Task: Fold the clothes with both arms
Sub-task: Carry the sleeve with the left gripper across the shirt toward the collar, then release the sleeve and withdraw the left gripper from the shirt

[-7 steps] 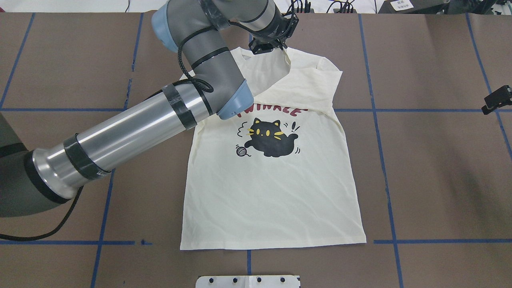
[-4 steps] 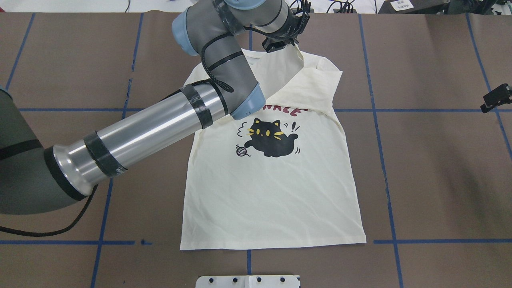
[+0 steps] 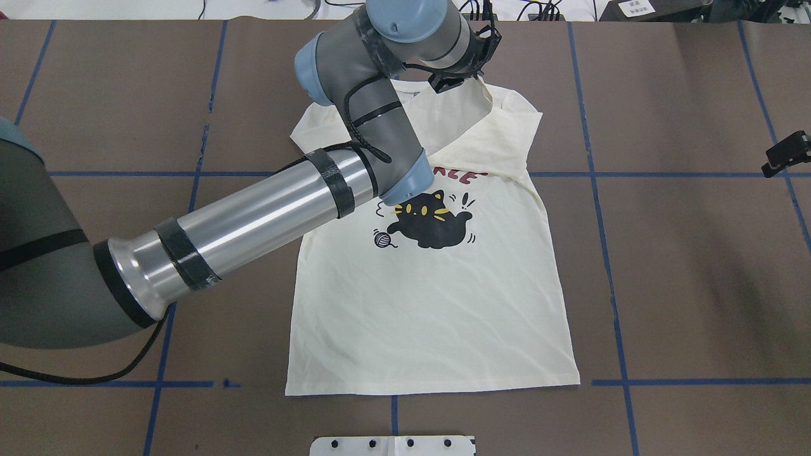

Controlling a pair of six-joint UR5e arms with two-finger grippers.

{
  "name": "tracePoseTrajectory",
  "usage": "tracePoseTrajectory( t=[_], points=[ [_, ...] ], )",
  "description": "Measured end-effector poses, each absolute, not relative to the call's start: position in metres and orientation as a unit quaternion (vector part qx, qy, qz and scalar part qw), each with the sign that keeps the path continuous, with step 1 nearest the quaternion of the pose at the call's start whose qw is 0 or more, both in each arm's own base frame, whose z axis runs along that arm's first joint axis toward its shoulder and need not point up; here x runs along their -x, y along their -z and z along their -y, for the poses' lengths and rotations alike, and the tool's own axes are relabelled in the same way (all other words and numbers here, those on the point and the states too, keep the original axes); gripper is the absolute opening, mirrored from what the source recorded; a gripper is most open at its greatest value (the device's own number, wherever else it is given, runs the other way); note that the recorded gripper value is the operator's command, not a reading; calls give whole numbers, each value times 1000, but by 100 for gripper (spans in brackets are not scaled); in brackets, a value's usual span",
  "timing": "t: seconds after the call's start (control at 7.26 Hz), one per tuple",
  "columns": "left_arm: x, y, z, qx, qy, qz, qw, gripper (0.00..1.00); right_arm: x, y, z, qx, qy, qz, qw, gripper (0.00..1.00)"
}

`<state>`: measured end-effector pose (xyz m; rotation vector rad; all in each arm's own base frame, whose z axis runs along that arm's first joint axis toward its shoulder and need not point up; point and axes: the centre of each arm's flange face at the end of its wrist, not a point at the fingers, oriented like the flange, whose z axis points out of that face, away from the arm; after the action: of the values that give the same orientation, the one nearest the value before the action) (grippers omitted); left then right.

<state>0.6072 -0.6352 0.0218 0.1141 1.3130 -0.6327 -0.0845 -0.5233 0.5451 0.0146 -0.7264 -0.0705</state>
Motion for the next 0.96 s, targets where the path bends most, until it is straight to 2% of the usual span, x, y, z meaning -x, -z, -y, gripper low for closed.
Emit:
tracePoseTrajectory(
  t=[0.69, 0.83, 0.96],
  points=[
    [-666, -16, 596, -75, 290, -599, 743, 0, 86, -555, 525, 2, 32, 353, 935, 100],
    [-673, -14, 589, -76, 288, -599, 743, 14, 86, -555, 525, 2, 31, 353, 935, 100],
    [-679, -12, 583, -76, 286, -600, 744, 99, 86, -555, 525, 2, 31, 353, 935, 100]
  ],
)
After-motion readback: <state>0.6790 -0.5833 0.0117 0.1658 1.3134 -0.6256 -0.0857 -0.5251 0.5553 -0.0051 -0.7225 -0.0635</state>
